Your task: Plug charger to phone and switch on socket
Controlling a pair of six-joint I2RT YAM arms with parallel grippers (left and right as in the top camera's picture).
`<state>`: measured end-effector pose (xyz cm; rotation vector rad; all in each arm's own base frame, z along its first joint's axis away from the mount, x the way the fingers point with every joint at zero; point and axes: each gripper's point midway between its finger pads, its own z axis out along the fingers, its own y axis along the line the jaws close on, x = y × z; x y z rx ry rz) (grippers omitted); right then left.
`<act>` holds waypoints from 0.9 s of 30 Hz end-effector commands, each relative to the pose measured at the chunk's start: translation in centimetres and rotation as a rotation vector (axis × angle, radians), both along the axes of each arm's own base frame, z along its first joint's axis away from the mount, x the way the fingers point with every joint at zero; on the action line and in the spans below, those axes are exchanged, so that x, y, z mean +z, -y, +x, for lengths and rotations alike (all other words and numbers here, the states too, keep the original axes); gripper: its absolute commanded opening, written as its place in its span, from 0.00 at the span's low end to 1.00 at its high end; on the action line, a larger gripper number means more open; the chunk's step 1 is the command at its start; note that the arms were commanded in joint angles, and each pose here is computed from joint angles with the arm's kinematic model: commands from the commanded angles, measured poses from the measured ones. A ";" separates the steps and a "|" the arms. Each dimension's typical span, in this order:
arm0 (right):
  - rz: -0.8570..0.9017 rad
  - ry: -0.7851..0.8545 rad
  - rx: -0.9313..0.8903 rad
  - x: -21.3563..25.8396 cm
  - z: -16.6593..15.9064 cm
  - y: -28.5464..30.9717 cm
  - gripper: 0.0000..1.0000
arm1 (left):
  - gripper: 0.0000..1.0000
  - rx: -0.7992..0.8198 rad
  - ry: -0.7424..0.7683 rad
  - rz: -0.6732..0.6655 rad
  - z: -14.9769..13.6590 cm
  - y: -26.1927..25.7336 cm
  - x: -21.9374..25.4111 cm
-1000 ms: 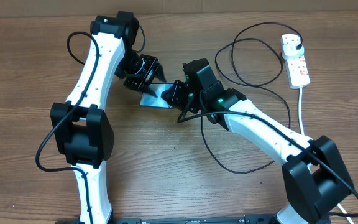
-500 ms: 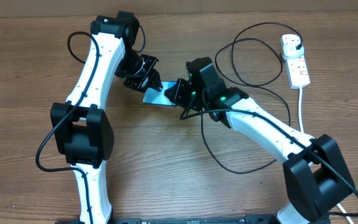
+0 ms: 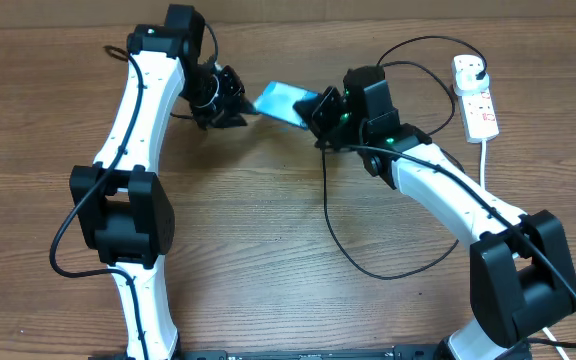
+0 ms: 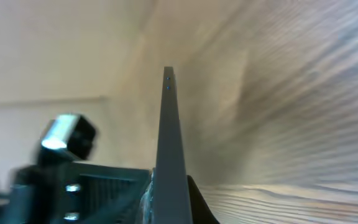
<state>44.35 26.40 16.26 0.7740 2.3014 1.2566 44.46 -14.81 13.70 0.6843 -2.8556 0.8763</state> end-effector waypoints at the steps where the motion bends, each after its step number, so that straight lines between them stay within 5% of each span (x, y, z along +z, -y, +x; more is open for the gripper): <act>1: 0.150 -0.034 -0.102 2.6 1.1 -0.5 0.04 | 0.42 -0.051 0.078 -0.116 0.9 2.1 2.0; 4: 0.195 -0.007 -0.150 3.7 2.1 0.1 0.04 | 0.50 -0.020 0.089 -0.176 1.7 2.6 2.8; 14: 0.405 -0.030 -0.270 6.6 4.3 1.8 0.04 | 0.52 0.093 0.104 -0.446 4.7 3.7 7.0; 27: 0.535 -0.086 -0.214 8.4 3.3 -0.4 0.04 | 0.52 0.128 0.205 -0.533 7.7 6.6 9.9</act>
